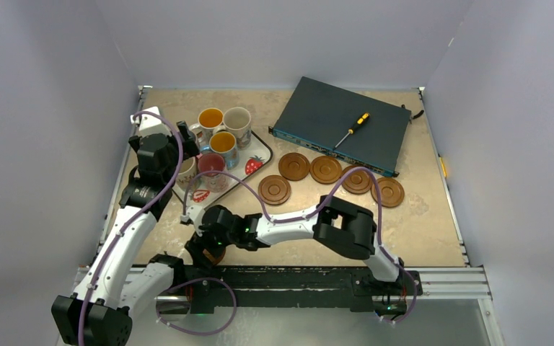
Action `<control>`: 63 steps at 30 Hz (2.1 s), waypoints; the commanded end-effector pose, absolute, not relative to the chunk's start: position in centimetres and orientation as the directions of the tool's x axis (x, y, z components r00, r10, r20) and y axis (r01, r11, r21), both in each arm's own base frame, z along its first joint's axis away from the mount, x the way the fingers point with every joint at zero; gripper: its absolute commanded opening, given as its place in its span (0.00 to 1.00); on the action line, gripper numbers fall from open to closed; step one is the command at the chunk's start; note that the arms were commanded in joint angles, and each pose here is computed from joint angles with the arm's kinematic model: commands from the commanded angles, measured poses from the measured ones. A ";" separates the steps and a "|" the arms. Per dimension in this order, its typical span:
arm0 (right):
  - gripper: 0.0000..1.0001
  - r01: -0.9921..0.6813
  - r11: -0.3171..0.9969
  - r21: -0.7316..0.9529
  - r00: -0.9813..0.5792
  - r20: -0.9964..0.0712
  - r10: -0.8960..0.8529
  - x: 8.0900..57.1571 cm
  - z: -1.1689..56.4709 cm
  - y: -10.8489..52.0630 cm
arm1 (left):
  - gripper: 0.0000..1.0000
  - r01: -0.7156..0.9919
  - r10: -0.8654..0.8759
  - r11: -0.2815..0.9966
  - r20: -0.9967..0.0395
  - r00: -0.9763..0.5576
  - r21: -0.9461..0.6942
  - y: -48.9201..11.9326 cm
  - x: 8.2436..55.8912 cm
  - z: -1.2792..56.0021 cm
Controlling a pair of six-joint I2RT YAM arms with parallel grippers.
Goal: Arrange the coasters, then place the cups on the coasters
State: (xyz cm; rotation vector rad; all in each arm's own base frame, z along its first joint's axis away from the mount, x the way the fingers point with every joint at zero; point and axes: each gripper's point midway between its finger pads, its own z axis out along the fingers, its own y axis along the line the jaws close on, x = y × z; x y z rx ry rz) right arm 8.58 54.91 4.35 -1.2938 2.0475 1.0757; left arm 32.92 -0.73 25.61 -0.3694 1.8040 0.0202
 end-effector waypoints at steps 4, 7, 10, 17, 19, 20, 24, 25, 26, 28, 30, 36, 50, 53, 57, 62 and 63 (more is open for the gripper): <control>0.81 -0.842 0.358 0.404 -0.539 -0.653 -0.532 8.7 2.7 53.4 | 0.98 -0.263 -0.258 0.943 -0.947 -0.190 -0.204 -0.8 33.2 26.0; 0.81 -0.797 0.455 0.398 -0.596 -0.642 -0.482 10.4 2.5 52.1 | 0.98 -0.260 -0.259 0.944 -0.947 -0.192 -0.205 -0.9 33.2 26.0; 0.81 -0.747 0.533 0.397 -0.642 -0.637 -0.426 12.9 2.5 50.1 | 0.99 -0.259 -0.260 0.944 -0.947 -0.191 -0.207 -0.9 33.2 26.0; 0.81 -0.683 0.641 0.351 -0.673 -0.643 -0.365 18.0 2.3 45.1 | 0.98 -0.259 -0.260 0.943 -0.947 -0.188 -0.208 -0.9 33.2 26.1; 0.81 -0.675 0.663 0.325 -0.667 -0.654 -0.358 19.0 2.6 44.3 | 0.99 -0.258 -0.259 0.944 -0.947 -0.188 -0.207 -0.9 33.2 26.1; 0.81 -0.671 0.673 0.312 -0.664 -0.656 -0.358 19.4 2.6 44.0 | 0.99 -0.257 -0.258 0.944 -0.948 -0.186 -0.207 -0.9 33.1 26.2; 0.80 -0.643 0.714 0.276 -0.668 -0.658 -0.347 21.0 2.5 42.6 | 0.99 -0.263 -0.255 0.943 -0.950 -0.180 -0.204 -0.7 33.0 26.3; 0.80 -0.637 0.720 0.276 -0.671 -0.659 -0.340 21.3 2.6 42.3 | 0.98 -0.263 -0.255 0.943 -0.950 -0.180 -0.204 -0.7 33.0 26.4; 0.80 -0.631 0.725 0.277 -0.673 -0.660 -0.334 21.7 2.7 42.1 | 0.98 -0.263 -0.255 0.943 -0.950 -0.180 -0.204 -0.7 33.0 26.3; 0.80 -0.622 0.732 0.278 -0.674 -0.666 -0.319 22.2 3.0 41.9 | 0.99 -0.260 -0.256 0.944 -0.950 -0.180 -0.205 -0.8 33.0 26.4; 0.80 -0.618 0.736 0.277 -0.672 -0.671 -0.311 22.5 3.2 41.7 | 0.99 -0.259 -0.256 0.944 -0.950 -0.182 -0.205 -0.8 33.1 26.4; 0.80 -0.602 0.750 0.273 -0.673 -0.679 -0.293 23.3 3.5 41.3 | 0.99 -0.260 -0.255 0.944 -0.950 -0.182 -0.204 -0.8 33.1 26.4; 0.92 -0.762 0.549 0.345 -0.557 -0.782 -0.281 22.2 11.6 44.6 | 0.99 -0.261 -0.257 0.943 -0.951 -0.174 -0.207 -0.7 33.0 26.6; 0.96 -0.788 0.503 0.355 -0.519 -0.822 -0.232 21.9 16.8 44.8 | 0.99 -0.262 -0.256 0.942 -0.952 -0.169 -0.207 -0.6 32.9 26.8; 0.98 -0.772 0.565 0.293 -0.471 -0.859 -0.199 23.4 20.8 43.0 | 0.99 -0.236 -0.249 0.949 -0.955 -0.161 -0.208 -1.0 32.8 27.2; 0.98 -0.705 0.653 0.277 -0.499 -0.848 -0.178 25.3 23.3 38.5 | 0.99 -0.187 -0.243 0.959 -0.956 -0.163 -0.211 -1.8 32.8 27.5; 0.98 -0.689 0.671 0.275 -0.501 -0.849 -0.167 25.8 23.9 37.5 | 0.99 -0.180 -0.240 0.961 -0.957 -0.163 -0.210 -1.8 32.8 27.6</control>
